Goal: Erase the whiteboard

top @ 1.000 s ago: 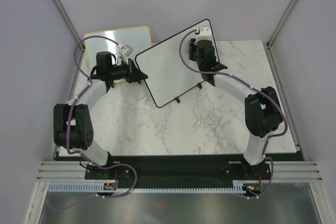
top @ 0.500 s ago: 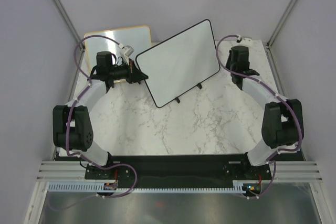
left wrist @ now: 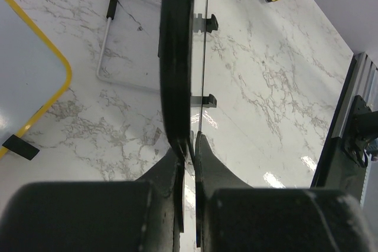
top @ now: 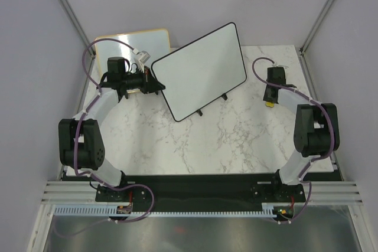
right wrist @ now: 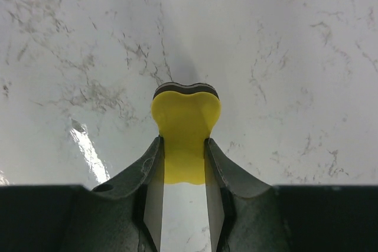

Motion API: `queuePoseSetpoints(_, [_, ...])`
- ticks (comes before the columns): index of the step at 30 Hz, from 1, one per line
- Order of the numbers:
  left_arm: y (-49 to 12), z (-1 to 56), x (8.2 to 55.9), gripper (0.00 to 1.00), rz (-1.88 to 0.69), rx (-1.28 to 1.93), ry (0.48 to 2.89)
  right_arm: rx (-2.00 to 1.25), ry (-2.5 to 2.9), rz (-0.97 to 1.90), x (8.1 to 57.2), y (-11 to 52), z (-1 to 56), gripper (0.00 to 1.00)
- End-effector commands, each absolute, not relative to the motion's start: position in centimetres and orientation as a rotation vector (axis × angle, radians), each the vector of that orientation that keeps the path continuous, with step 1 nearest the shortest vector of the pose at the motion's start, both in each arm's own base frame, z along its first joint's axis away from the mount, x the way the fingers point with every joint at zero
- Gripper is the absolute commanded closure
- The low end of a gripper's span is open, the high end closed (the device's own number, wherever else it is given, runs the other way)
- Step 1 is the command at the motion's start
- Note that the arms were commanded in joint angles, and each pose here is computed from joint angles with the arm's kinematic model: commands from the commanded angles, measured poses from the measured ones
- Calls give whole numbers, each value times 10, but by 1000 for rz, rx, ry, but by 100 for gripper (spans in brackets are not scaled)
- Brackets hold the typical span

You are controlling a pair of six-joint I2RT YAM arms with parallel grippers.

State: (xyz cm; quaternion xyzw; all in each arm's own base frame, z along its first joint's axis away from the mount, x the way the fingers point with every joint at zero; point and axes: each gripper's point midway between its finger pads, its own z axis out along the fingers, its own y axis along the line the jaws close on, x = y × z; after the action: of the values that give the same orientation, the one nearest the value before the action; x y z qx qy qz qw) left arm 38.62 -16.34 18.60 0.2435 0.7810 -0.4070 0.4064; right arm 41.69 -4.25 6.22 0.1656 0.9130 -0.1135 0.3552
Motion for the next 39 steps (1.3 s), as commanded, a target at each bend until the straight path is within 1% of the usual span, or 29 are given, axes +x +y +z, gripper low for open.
queuePoseSetpoints(1, [-158, 172, 389, 98, -942, 690, 1987, 372, 2433, -280, 415, -37, 51, 73])
queuePoseSetpoints(3, [-158, 171, 390, 98, -943, 686, 1990, 360, 2446, -259, 417, -34, 49, 58])
queuePoseSetpoints(4, [-158, 172, 391, 98, -945, 686, 1989, 358, 2450, -256, 417, -33, 49, 47])
queuePoseSetpoints(6, [-158, 171, 391, 98, -946, 685, 1992, 356, 2447, -246, 419, -32, 51, 39])
queuePoseSetpoints(7, [-158, 170, 392, 98, -951, 683, 1996, 353, 2446, -247, 419, -31, 52, 32])
queuePoseSetpoints(9, [-158, 170, 393, 98, -951, 682, 1995, 336, 2431, -254, 420, -28, 59, 22])
queuePoseSetpoints(10, [-158, 169, 394, 98, -955, 680, 1998, 316, 2419, -254, 421, -25, 63, 19])
queuePoseSetpoints(11, [-158, 169, 394, 98, -955, 680, 1998, 272, 2404, -265, 420, -21, 69, 19])
queuePoseSetpoints(14, [-159, 168, 396, 98, -960, 677, 2002, 84, 2340, -228, 428, 21, 83, 19])
queuePoseSetpoints(15, [-158, 167, 397, 98, -957, 676, 2004, -55, 2340, -143, 423, 51, 81, 20])
queuePoseSetpoints(16, [-159, 168, 398, 98, -957, 678, 2000, -113, 2305, -79, 428, 68, 85, 20])
queuePoseSetpoints(17, [-159, 166, 398, 98, -958, 674, 2006, -159, 2290, -27, 427, 81, 84, 22])
queuePoseSetpoints(19, [-158, 166, 399, 98, -953, 673, 2007, -263, 2264, 118, 425, 113, 78, 28])
queuePoseSetpoints(21, [-157, 164, 400, 98, -947, 670, 2013, -293, 2276, 154, 427, 124, 68, 34])
queuePoseSetpoints(24, [-157, 162, 400, 98, -940, 675, 2016, -339, 2285, 198, 434, 135, 59, 37])
queuePoseSetpoints(29, [-154, 160, 402, 97, -929, 677, 2023, -475, 2249, 226, 442, 154, 52, 39])
queuePoseSetpoints(33, [-151, 157, 404, 97, -931, 664, 2035, -536, 2234, 254, 443, 162, 53, 46])
queuePoseSetpoints(35, [-151, 155, 403, 96, -935, 665, 2037, -541, 2231, 251, 447, 163, 53, 46])
queuePoseSetpoints(38, [-152, 153, 403, 96, -942, 664, 2042, -564, 2230, 264, 452, 167, 51, 51])
queuePoseSetpoints(39, [-152, 153, 403, 96, -944, 666, 2042, -568, 2251, 270, 450, 167, 48, 54])
